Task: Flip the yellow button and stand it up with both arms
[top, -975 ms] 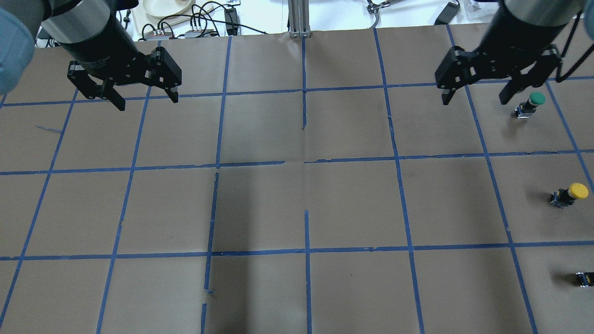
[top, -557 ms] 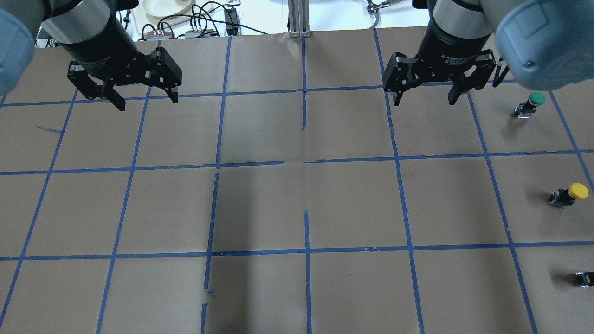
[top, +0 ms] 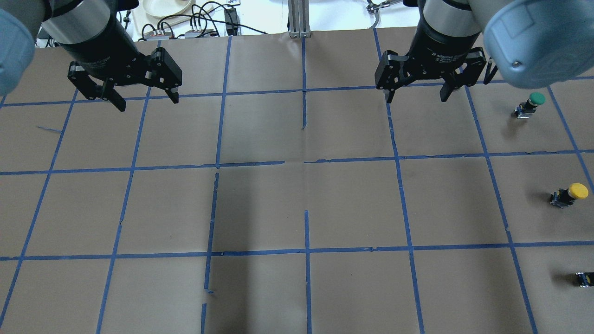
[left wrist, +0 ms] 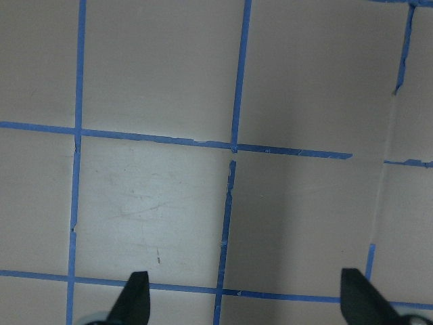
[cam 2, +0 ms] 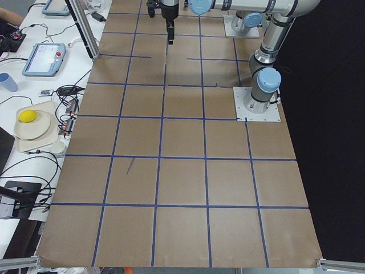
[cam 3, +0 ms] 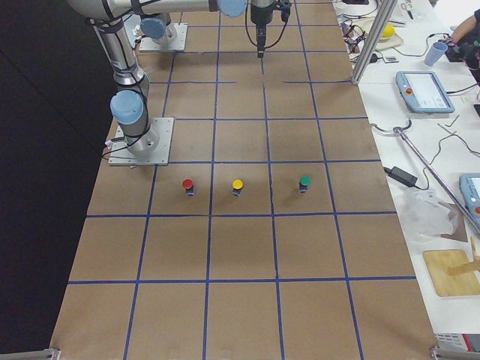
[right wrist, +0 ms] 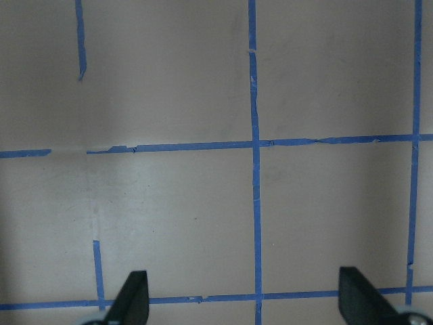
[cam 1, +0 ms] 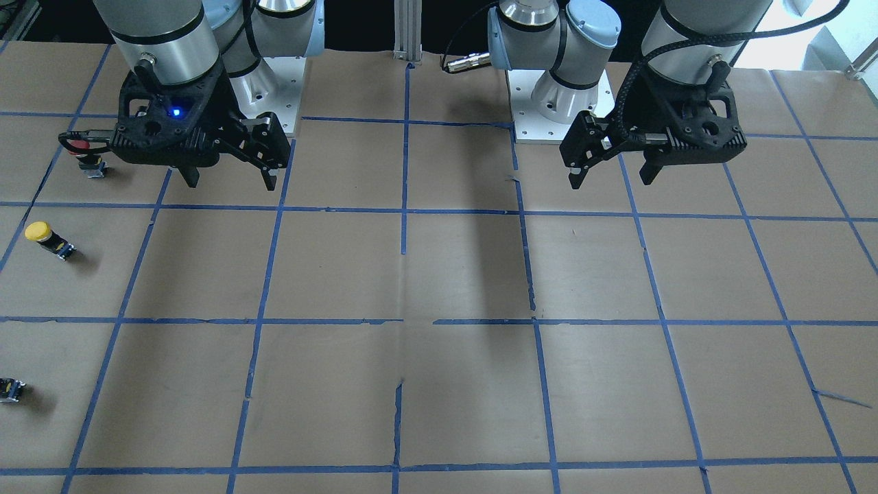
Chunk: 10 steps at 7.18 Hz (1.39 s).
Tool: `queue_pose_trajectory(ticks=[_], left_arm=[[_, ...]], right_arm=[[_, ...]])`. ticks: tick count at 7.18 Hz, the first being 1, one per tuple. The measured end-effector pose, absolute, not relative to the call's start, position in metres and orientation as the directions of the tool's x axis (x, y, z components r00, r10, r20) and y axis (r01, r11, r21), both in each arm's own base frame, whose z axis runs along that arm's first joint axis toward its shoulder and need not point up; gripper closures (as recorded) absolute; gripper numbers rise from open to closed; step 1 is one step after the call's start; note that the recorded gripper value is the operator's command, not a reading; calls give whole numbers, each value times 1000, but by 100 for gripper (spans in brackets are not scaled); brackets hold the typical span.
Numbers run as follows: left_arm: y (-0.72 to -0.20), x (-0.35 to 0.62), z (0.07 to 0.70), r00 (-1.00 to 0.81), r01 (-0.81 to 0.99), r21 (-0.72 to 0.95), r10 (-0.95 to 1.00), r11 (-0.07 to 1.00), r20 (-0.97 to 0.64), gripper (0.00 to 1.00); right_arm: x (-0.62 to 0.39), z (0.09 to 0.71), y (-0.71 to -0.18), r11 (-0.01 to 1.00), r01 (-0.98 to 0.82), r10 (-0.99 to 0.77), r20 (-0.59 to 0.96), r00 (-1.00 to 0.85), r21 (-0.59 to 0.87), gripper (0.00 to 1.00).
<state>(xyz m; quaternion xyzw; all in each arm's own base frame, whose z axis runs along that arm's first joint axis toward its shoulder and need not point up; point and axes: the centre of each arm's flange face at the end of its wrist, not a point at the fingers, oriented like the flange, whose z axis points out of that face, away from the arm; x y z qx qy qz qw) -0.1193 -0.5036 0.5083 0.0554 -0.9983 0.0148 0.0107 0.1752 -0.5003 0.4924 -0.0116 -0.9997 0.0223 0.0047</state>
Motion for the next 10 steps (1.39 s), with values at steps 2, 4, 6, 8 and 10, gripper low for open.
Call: queue_pose_trajectory(ticks=[2, 4, 6, 8, 10], left_arm=[[-504, -119, 509, -994, -110, -29, -110, 993, 23, 0], [-503, -120, 509, -994, -110, -29, -109, 994, 23, 0], [-503, -120, 509, -994, -110, -29, -110, 993, 23, 0], [-503, -119, 509, -994, -111, -30, -110, 993, 23, 0], [-503, -120, 509, -994, -110, -30, -109, 993, 23, 0]], right_arm=[[176, 495, -506, 999, 16, 17, 10, -1000, -48, 0], [176, 497, -513, 999, 15, 16, 11, -1000, -48, 0], [176, 499, -515, 999, 16, 16, 9, -1000, -48, 0], [176, 500, -514, 999, 17, 17, 7, -1000, -50, 0], [177, 501, -512, 999, 16, 16, 8, -1000, -48, 0]])
